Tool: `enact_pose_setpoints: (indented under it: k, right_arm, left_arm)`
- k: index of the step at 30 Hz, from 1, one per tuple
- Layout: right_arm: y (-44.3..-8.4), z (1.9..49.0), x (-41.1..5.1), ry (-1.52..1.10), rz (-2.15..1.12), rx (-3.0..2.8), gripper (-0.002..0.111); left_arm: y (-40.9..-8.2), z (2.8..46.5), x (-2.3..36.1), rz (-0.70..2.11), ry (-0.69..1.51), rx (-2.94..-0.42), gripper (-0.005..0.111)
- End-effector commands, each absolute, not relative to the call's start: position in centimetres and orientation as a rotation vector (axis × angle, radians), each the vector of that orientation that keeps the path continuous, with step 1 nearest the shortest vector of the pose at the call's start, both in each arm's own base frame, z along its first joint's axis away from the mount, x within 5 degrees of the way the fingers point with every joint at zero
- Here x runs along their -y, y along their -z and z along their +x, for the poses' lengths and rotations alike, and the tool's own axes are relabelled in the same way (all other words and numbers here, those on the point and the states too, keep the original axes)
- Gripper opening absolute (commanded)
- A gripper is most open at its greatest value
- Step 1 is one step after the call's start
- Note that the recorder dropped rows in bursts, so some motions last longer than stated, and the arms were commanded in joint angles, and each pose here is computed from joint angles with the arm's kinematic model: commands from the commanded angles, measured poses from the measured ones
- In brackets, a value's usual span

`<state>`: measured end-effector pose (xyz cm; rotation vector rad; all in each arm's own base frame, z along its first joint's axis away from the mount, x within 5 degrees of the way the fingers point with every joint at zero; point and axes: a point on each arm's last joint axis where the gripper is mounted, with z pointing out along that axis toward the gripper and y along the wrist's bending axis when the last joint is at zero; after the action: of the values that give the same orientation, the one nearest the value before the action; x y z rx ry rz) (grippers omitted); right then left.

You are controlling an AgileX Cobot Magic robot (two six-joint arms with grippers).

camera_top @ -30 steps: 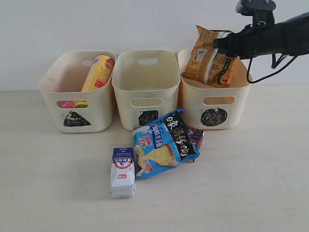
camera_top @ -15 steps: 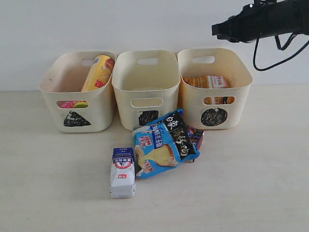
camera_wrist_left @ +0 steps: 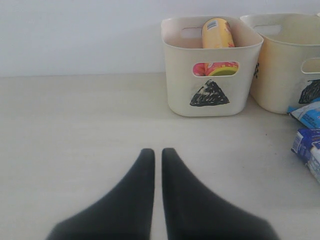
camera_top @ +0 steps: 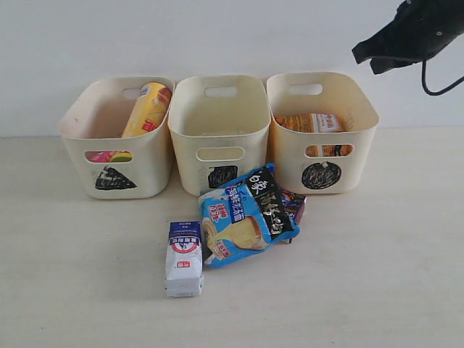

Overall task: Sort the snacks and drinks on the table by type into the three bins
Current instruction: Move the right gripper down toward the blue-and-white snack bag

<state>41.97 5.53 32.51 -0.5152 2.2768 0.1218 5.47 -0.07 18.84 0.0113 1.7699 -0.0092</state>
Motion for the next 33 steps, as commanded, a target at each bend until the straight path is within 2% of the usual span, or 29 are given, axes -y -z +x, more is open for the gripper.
enact_pose_setpoints:
  k: [1, 11, 17, 22, 27, 28, 30, 32, 33]
  right_arm:
    - [-33.5, 40.0, -5.2, -0.111, -0.545, -2.354, 0.0]
    - [-30.5, 35.9, -5.5, -0.206, -0.697, -2.452, 0.0]
    - [-28.9, 33.1, -7.2, -0.528, -0.775, -2.501, 0.0]
    - [-27.1, 32.9, -8.0, -0.713, -0.72, -2.552, 0.0]
    - [-24.6, 33.5, -10.0, -0.781, -0.755, -2.606, 0.001]
    - [-24.2, 33.5, -10.5, -0.786, -0.766, -2.609, 0.004]
    - [-23.2, 33.7, -11.8, -0.789, -0.794, -2.616, 0.018]
    - [-22.6, 33.9, -12.6, -0.771, -0.802, -2.61, 0.037]
    - [-22.3, 34.1, -12.9, -0.755, -0.786, -2.605, 0.05]
  left_arm:
    - [-18.7, 5.5, 0.1, 0.016, 0.001, -1.768, 0.004]
    - [-18.7, 5.5, 0.1, 0.016, 0.001, -1.768, 0.004]
    - [-18.7, 5.5, 0.1, 0.016, 0.001, -1.768, 0.004]
    - [-18.7, 5.5, 0.1, 0.016, 0.001, -1.768, 0.004]
    - [-18.7, 5.5, 0.1, 0.016, 0.001, -1.768, 0.004]
    - [-18.7, 5.5, 0.1, 0.016, 0.001, -1.768, 0.004]
    - [-18.7, 5.5, 0.1, 0.016, 0.001, -1.768, 0.004]
    - [-18.7, 5.5, 0.1, 0.016, 0.001, -1.768, 0.004]
    - [-18.7, 5.5, 0.1, 0.016, 0.001, -1.768, 0.004]
